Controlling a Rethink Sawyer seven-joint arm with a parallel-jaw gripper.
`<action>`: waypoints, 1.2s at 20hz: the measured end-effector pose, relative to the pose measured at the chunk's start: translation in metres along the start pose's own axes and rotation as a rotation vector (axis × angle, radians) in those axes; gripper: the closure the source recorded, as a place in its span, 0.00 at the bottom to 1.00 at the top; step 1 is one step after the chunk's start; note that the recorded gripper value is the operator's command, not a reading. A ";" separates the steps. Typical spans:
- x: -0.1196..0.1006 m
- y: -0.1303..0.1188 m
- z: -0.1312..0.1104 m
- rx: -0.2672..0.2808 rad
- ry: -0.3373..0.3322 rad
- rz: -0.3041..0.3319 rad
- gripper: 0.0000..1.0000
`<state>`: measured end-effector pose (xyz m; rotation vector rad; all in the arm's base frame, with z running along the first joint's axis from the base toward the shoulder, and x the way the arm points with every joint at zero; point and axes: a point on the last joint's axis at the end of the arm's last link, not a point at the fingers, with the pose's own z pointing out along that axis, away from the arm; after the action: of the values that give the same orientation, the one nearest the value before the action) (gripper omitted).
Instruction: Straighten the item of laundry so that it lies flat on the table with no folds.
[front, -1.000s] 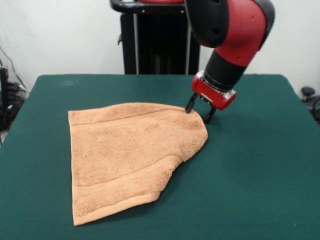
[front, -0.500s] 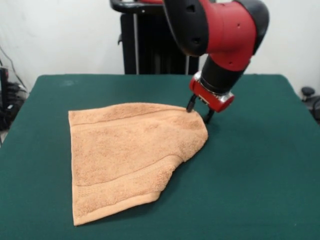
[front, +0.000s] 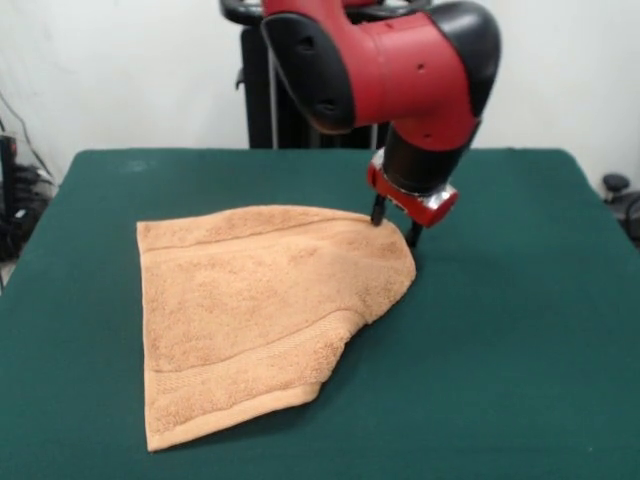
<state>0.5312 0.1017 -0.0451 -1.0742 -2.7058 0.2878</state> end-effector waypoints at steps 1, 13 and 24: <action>-0.002 -0.002 -0.001 -0.007 0.007 -0.016 0.00; -0.083 -0.038 -0.086 -0.085 -0.059 0.044 0.00; -0.106 -0.048 -0.149 -0.122 -0.092 0.104 0.00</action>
<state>0.6152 0.0095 0.0964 -1.2682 -2.7844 0.1959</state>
